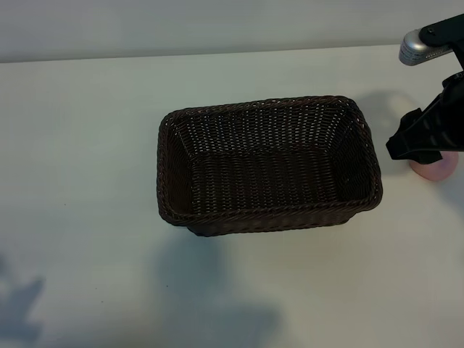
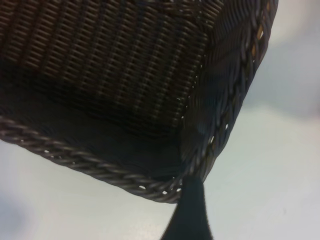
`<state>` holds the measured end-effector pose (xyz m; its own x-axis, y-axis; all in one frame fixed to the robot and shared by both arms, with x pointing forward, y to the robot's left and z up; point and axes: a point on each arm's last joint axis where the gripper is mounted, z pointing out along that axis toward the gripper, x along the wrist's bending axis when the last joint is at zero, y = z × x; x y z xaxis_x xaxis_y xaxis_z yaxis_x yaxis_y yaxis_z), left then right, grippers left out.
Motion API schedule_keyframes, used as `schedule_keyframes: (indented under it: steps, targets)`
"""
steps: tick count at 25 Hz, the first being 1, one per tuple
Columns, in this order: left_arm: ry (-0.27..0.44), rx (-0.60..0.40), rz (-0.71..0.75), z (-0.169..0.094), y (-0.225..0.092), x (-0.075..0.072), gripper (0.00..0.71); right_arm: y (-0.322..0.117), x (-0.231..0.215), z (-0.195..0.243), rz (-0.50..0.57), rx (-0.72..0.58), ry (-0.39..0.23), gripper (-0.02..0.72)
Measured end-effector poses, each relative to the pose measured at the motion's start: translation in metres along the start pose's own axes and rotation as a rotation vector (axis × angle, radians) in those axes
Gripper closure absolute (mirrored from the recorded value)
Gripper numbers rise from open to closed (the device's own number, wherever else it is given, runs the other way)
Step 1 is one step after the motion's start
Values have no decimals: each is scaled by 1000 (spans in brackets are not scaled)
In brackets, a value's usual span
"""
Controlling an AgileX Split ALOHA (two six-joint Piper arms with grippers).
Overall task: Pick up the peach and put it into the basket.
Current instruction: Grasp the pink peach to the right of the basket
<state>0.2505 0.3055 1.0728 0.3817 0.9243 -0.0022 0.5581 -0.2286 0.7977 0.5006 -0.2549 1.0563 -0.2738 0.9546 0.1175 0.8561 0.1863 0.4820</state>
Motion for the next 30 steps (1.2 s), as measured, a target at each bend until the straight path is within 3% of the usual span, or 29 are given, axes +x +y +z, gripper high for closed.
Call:
schedule_keyframes:
  steps: [10, 20, 30]
  targets:
    - [-13, -88, 40, 1, -23, 1, 120, 0, 0, 0, 0, 0, 0, 109]
    - [-58, 3, 38, 7, -33, -3, 191, 0, 0, 0, 0, 0, 0, 109]
    - [-87, 9, 32, 7, -34, -6, 197, 0, 0, 0, 0, 0, 0, 109]
